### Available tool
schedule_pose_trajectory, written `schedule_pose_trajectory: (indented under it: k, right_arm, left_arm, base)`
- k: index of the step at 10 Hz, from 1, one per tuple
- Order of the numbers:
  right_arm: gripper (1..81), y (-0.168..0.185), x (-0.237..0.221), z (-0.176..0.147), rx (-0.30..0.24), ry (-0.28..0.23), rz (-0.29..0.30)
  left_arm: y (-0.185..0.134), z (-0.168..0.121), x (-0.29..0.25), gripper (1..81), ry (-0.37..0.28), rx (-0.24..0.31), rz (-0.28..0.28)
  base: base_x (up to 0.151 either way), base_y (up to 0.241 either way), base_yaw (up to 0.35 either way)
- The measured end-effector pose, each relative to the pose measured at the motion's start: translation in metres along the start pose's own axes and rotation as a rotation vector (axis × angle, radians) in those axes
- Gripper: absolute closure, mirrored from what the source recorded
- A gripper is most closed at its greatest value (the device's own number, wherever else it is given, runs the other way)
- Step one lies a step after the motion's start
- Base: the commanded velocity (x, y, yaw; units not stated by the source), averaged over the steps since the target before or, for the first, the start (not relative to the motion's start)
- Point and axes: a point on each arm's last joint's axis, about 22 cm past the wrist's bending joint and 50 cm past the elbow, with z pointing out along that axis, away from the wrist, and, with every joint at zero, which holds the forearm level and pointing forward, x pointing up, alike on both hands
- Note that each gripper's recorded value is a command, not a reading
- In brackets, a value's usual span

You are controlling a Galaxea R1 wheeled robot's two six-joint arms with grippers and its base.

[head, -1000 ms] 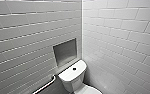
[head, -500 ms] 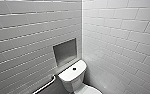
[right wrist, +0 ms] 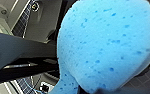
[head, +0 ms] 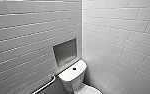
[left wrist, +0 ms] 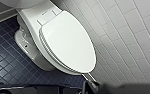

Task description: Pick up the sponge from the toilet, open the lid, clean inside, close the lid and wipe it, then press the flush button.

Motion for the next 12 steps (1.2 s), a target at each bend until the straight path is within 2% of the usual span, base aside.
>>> schedule_pose_trajectory:
  k: [1, 2, 10, 11, 12]
  right_arm:
    - [81.1, 0.0, 0.0, 0.0, 0.0, 0.0, 0.0]
    - [81.1, 0.0, 0.0, 0.0, 0.0, 0.0, 0.0]
    - [81.1, 0.0, 0.0, 0.0, 0.0, 0.0, 0.002]
    - [81.1, 0.0, 0.0, 0.0, 0.0, 0.0, 0.002]
    - [81.1, 0.0, 0.0, 0.0, 0.0, 0.0, 0.002]
  left_arm:
    - [0.004, -0.001, 0.012, 81.1, 0.011, -0.005, 0.001]
    - [0.008, -0.002, 0.03, 1.0, 0.029, -0.008, 0.008]
    - [0.057, -0.016, 0.148, 1.0, 0.124, -0.05, 0.062]
    - [0.062, -0.018, 0.156, 81.1, 0.128, -0.057, 0.053]
    - [0.068, -0.018, 0.16, 81.1, 0.127, -0.065, 0.052]
  base:
    - [0.0, 0.0, 0.0]
    - [0.0, 0.0, 0.0]
    - [0.0, 0.0, 0.0]
    - [0.0, 0.0, 0.0]
    - [0.0, 0.0, 0.0]
